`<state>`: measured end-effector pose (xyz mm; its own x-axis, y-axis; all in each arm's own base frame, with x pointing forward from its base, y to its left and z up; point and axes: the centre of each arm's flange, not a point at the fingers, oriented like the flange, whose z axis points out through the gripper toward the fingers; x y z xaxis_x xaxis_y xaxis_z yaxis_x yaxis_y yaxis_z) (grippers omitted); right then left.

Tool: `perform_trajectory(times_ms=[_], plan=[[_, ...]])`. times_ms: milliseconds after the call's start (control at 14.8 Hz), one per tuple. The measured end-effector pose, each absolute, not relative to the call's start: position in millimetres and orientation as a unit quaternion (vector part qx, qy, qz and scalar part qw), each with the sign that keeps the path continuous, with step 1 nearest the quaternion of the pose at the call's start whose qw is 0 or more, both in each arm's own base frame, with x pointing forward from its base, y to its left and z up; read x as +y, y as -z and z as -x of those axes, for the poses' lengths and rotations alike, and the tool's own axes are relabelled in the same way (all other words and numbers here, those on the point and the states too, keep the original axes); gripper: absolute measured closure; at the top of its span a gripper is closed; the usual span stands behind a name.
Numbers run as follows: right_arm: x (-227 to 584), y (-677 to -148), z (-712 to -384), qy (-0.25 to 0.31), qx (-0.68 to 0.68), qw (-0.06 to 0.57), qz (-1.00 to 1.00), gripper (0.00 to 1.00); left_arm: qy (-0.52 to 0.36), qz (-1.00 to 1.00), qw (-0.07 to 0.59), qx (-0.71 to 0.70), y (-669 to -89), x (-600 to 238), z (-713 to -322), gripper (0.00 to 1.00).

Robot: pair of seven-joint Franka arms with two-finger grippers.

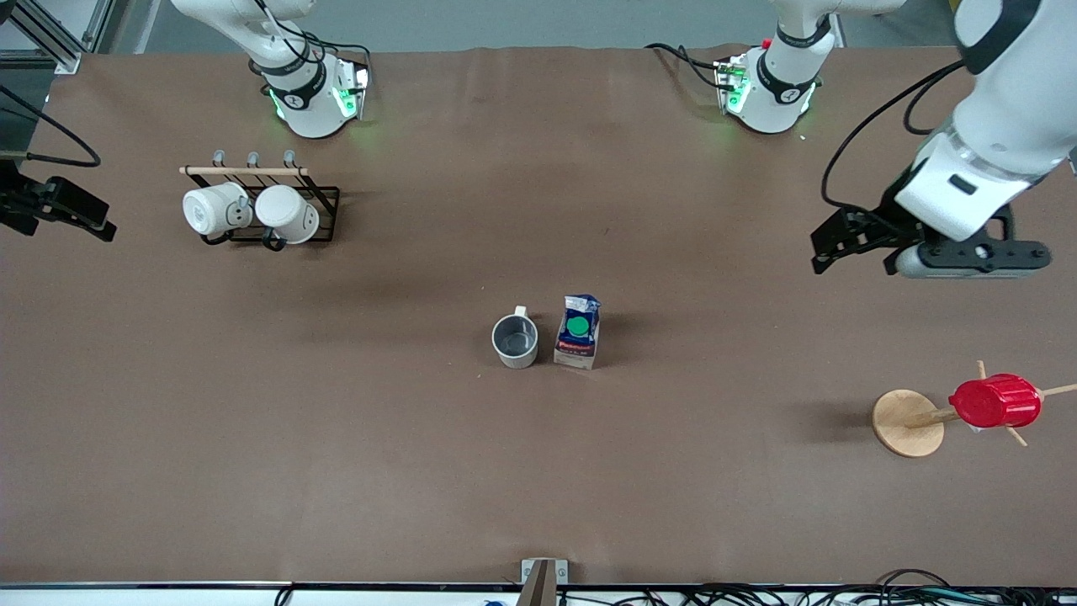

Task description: Place cup and milk on table

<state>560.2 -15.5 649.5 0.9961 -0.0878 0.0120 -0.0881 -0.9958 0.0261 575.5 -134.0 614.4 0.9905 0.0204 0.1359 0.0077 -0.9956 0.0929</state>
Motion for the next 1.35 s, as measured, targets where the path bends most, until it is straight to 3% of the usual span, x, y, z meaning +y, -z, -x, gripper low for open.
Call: perform_trajectory(times_ms=[743, 1351], plan=[[-15.5, -649.4, -560.1, -0.005, -0.044, 0.013, -0.999, 0.00, -0.011, -1.000, 0.018, -0.018, -626.8, -86.4, -550.7, 0.00], [-15.6, -649.4, -560.1, -0.005, -0.044, 0.013, -0.999, 0.00, -0.010, -1.000, 0.017, -0.007, -623.6, -68.3, -553.3, 0.00]])
